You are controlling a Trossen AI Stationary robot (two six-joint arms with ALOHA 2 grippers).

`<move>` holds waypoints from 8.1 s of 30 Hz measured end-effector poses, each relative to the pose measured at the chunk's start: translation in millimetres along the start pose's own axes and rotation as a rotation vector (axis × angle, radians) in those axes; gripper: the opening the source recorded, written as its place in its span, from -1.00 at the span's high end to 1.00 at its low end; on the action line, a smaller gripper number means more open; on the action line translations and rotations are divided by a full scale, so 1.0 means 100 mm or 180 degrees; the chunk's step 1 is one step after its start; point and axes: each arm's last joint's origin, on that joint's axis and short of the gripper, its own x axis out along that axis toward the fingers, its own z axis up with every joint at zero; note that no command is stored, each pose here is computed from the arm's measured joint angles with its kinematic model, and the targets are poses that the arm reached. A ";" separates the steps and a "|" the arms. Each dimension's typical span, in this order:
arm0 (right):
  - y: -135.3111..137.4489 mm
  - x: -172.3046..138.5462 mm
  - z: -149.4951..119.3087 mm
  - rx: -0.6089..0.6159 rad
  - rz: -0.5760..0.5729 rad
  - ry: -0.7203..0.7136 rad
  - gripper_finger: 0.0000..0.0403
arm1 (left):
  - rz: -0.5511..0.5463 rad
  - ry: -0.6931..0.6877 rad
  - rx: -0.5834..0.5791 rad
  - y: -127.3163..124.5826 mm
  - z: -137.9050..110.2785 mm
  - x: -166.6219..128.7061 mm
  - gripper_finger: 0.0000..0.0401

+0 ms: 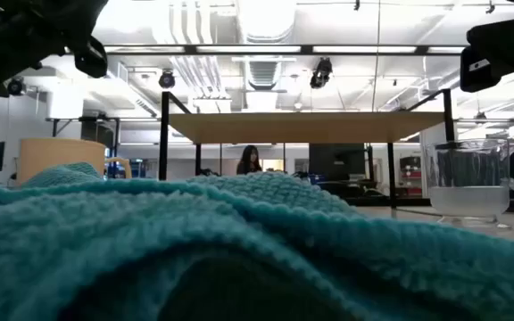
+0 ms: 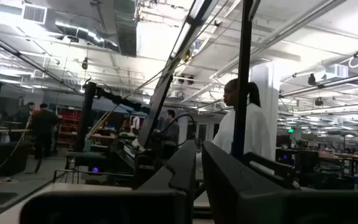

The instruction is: Stack small to large cups/mugs on shelf

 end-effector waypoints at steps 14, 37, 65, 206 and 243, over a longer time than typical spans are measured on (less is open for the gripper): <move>0.00 0.00 0.00 0.0000 0.0001 0.0000 0.96 | 0.0002 0.0001 -0.0001 0.00 0.00 0.00 0.92; 0.00 0.00 0.00 0.0000 0.0001 0.0000 0.96 | 0.0001 0.0001 -0.0001 0.00 0.00 0.00 0.92; 0.00 0.00 0.00 0.0000 0.0001 0.0000 0.96 | 0.0001 0.0000 0.0000 0.00 0.00 0.00 0.92; -0.13 0.01 1.49 0.0599 -0.0248 -0.1084 0.96 | 0.1693 0.5049 -0.2066 0.27 0.25 0.78 0.64; -0.02 0.23 1.38 0.0703 -0.0192 -0.0772 0.96 | 0.1823 0.5905 -0.1730 0.51 -0.29 0.87 0.72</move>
